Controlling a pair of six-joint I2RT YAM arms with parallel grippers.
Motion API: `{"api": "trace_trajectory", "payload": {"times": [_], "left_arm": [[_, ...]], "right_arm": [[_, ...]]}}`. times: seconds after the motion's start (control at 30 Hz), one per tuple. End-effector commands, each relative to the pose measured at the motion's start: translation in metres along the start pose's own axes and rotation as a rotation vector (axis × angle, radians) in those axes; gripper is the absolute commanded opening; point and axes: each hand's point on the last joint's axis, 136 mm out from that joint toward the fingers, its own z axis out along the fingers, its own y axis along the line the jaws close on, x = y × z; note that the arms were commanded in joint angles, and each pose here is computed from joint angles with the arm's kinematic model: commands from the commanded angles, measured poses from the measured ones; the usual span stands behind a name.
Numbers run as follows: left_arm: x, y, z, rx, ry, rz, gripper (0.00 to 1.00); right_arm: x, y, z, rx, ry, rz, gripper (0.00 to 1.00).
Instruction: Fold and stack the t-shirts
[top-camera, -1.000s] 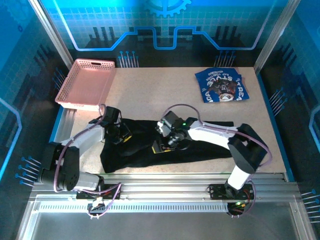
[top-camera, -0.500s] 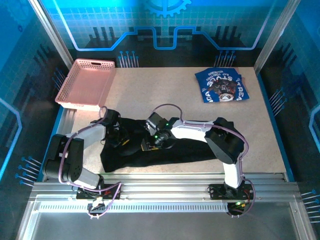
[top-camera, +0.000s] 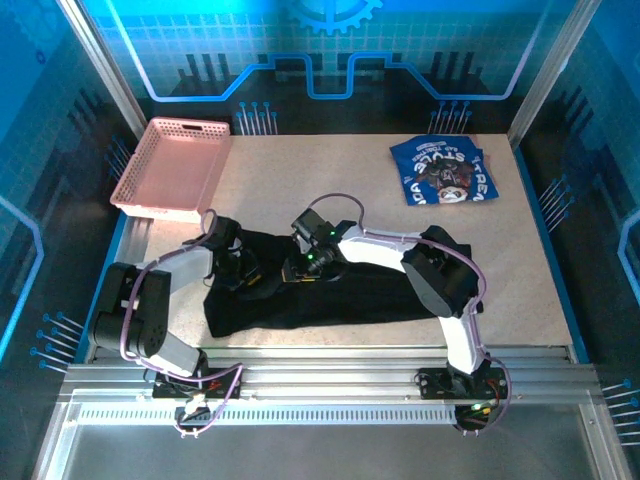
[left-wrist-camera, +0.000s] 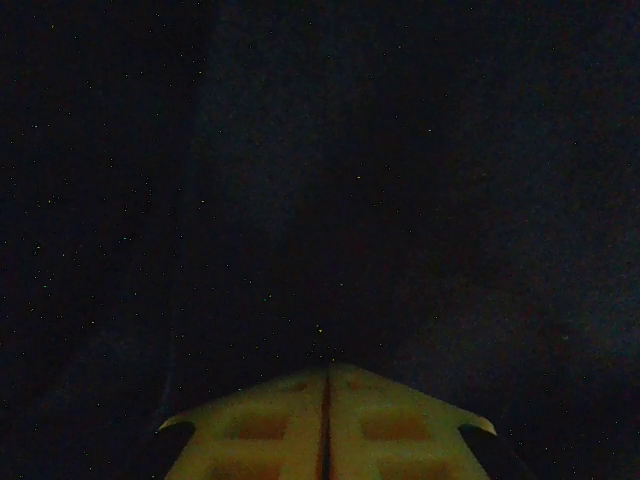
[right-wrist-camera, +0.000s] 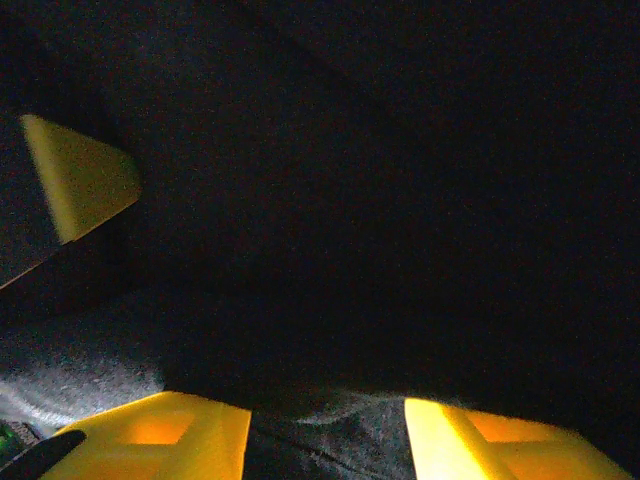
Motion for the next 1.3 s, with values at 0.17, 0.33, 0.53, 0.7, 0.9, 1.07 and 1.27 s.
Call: {"api": "trace_trajectory", "payload": {"times": [0.17,0.33,0.53,0.7,0.9,1.07,1.27], "left_arm": [[0.009,0.027,0.013,-0.091,0.048,-0.019,0.09],[0.01,0.028,0.017,-0.083,0.057,-0.024,0.1],[0.011,0.029,0.02,-0.081,0.07,-0.026,0.1],[0.013,0.03,0.021,-0.072,0.081,-0.029,0.1],[0.015,0.032,0.023,-0.06,0.093,-0.032,0.1],[0.017,0.033,0.026,-0.05,0.101,-0.035,0.1],[0.018,0.033,0.026,-0.046,0.108,-0.029,0.1]], "right_arm": [[-0.005,-0.009,0.01,0.044,0.044,0.005,0.52],[-0.012,0.001,0.006,0.019,0.022,-0.016,0.58],[-0.023,0.021,-0.003,-0.062,0.005,-0.015,0.61],[-0.026,0.02,-0.028,-0.08,-0.034,0.055,0.64],[-0.001,0.008,-0.055,-0.017,0.013,0.175,0.56],[0.029,0.012,-0.048,-0.039,0.062,0.23,0.44],[0.043,0.013,-0.024,-0.025,0.092,0.232,0.41]]}}
